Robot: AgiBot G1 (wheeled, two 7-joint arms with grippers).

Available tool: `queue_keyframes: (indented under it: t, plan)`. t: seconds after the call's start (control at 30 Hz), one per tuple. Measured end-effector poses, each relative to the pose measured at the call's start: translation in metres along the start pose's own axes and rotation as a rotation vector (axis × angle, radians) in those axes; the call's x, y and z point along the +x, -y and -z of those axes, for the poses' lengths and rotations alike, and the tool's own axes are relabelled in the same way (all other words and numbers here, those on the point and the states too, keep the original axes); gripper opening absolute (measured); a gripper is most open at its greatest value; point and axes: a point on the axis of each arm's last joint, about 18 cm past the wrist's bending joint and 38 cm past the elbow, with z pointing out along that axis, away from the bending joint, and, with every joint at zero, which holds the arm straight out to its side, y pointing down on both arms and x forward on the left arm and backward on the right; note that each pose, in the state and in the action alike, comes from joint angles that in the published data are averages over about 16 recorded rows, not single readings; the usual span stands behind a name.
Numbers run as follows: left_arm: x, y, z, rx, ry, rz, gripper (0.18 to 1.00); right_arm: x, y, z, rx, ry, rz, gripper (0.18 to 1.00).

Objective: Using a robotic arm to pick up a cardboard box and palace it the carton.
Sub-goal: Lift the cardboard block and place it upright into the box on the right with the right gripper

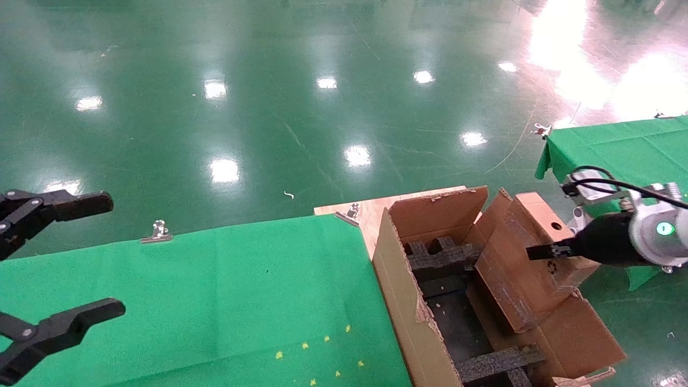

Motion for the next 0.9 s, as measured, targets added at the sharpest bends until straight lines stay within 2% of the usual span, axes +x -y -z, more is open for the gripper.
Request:
queue_keyframes:
  t: [0.33, 0.9]
  plan:
    - [0.000, 0.000, 0.000, 0.000, 0.000, 0.000, 1.001, -0.013, -0.001, -0.017, -0.019, -0.039, 0.001, 0.323]
    - [0.000, 0.000, 0.000, 0.000, 0.000, 0.000, 1.001, -0.026, -0.022, -0.053, -0.030, -0.061, 0.007, 0.319]
